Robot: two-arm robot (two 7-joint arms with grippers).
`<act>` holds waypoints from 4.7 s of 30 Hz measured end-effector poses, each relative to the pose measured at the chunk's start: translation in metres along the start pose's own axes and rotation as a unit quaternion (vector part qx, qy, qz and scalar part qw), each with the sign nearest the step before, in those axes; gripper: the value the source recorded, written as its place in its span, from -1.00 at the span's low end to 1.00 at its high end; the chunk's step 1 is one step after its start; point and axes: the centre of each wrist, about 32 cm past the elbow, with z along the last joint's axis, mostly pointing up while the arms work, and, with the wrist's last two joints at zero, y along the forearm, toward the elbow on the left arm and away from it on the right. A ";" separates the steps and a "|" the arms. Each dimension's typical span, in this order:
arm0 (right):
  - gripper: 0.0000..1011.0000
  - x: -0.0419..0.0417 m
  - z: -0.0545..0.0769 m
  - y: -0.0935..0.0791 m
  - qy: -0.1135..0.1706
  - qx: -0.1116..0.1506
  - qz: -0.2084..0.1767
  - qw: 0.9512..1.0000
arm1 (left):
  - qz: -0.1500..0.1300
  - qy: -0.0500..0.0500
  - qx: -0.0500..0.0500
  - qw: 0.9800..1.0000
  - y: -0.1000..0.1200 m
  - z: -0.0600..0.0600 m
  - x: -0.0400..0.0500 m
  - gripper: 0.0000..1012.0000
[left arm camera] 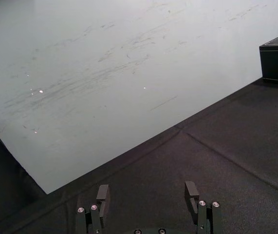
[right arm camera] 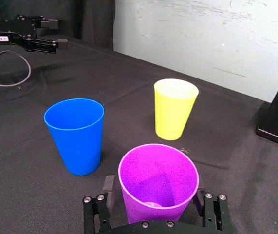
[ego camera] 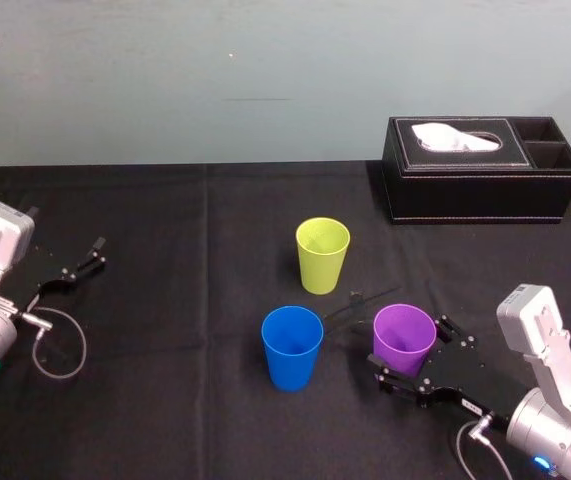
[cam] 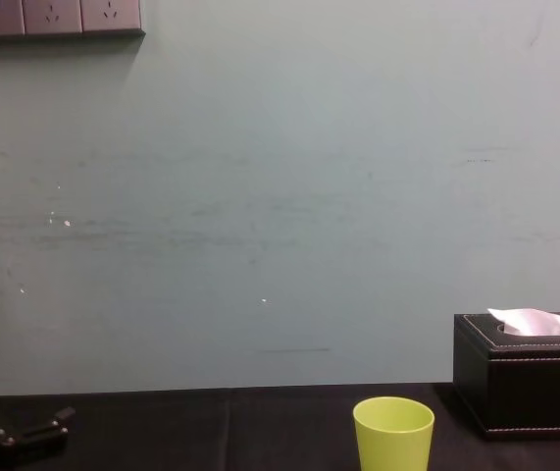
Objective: Stack the three plastic cups sequentially using one hand.
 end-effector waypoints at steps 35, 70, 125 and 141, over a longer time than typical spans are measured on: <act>0.44 0.0003 0.000 -0.001 0.002 0.002 -0.001 1.000 | 0.000 0.000 0.000 1.000 0.000 0.000 0.0000 1.00; 0.44 0.0195 0.080 0.005 -0.008 0.027 0.016 0.999 | 0.000 0.000 0.000 1.000 0.000 0.000 0.0000 1.00; 0.44 0.0401 0.109 0.102 -0.025 0.034 -0.001 0.999 | 0.000 0.000 0.000 1.000 0.000 0.000 0.0000 1.00; 0.44 0.0399 0.110 0.109 -0.024 0.031 0.000 0.999 | 0.000 0.000 0.000 1.000 0.000 0.000 0.0000 1.00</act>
